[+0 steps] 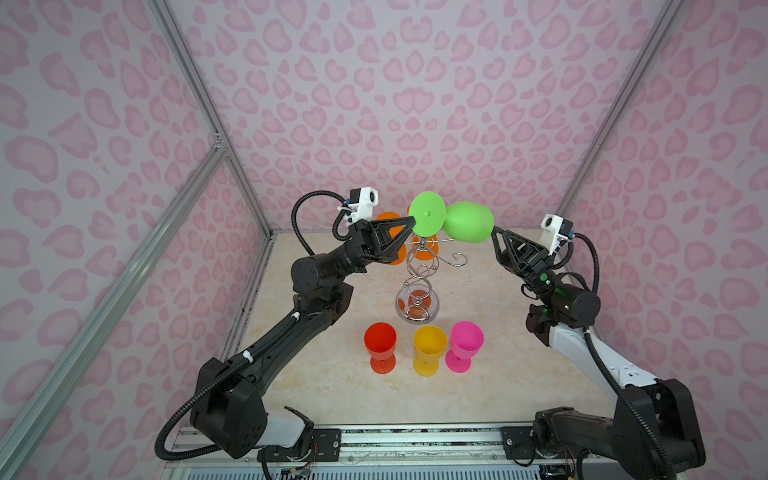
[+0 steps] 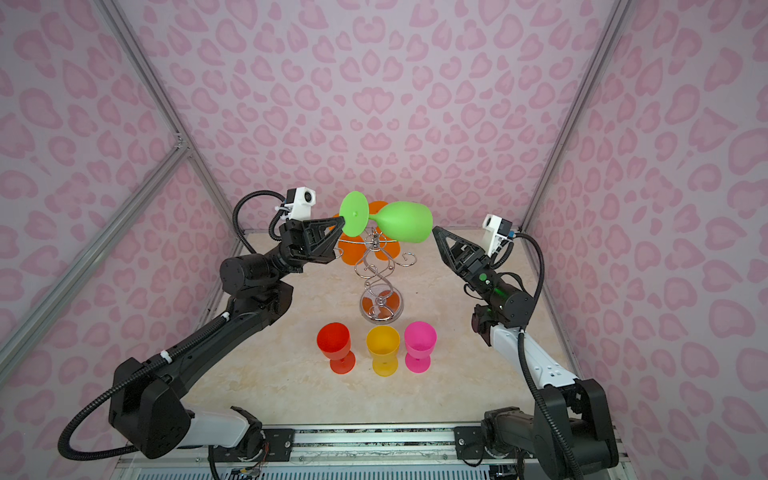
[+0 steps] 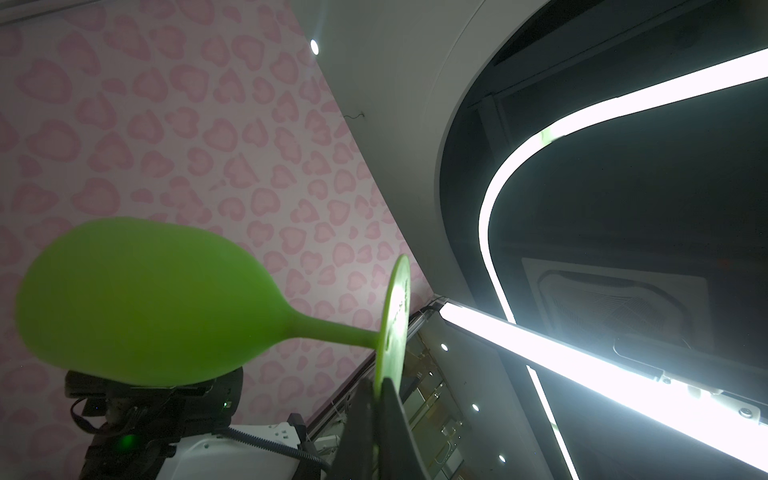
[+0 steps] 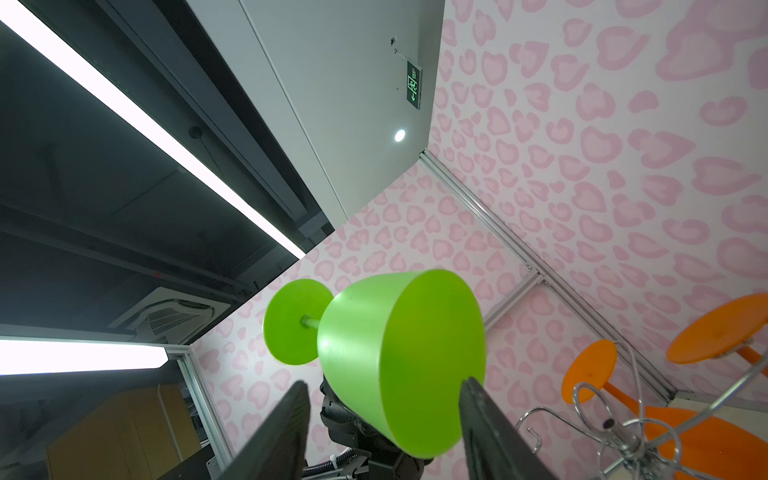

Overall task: Take the wine glass off the wine glass rack
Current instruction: 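Raise the green glass toward the right gripper while the right gripper rises to meet it, then grasp the green glass bowl with the right gripper and open the left gripper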

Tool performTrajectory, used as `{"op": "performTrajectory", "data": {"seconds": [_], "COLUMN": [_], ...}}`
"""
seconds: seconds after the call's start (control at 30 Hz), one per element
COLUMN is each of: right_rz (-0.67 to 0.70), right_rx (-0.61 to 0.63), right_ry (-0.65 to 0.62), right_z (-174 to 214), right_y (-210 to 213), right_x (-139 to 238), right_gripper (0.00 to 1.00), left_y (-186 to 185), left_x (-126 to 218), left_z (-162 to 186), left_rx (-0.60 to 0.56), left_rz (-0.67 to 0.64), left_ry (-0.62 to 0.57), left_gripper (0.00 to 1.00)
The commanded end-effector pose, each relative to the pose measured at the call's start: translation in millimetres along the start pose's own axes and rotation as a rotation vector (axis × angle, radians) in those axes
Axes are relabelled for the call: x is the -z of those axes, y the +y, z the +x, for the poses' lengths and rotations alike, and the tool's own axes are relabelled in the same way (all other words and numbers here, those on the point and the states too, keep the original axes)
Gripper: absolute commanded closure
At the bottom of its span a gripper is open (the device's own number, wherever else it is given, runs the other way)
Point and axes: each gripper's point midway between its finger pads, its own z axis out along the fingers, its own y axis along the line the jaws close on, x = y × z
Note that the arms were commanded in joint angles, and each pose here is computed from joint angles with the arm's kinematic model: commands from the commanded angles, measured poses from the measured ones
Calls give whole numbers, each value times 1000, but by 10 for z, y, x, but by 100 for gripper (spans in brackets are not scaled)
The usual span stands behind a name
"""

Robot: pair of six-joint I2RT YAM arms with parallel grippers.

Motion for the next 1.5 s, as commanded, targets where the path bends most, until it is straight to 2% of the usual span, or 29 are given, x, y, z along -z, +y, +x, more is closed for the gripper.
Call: {"op": "performTrajectory", "data": {"seconds": [0.0,0.3,0.53,0.7,0.93,1.03,1.13,1.23,1.47], "right_rz": [-38,-76,-95,-108,-118,-124,-135,-147,-159], "right_rx": [11,0,11,27,39,39,39,44,85], "right_ry": [19,69,90,102,85,79,68,58,-3], "right_z": [52,190,248,278,261,246,218,167,-107], "right_y": [71,118,177,241,312,347,402,469,675], "right_x": [-30,-166,-197,-194,-178,-179,-186,-200,-138], "right_gripper": [42,44,58,69,91,99,100,100,100], "left_y": [-96,51,81,93,106,110,102,118,199], "left_x": [-13,-48,-79,-98,-113,-112,-103,-88,-19], "left_z": [11,27,61,84,90,97,105,112,169], "left_rx": [-13,54,84,97,111,111,107,104,86], "left_rz": [60,85,103,115,137,149,165,169,146], "left_ry": [3,6,16,23,23,21,19,15,5], "left_gripper": [98,98,98,94,82,73,67,65,50]}}
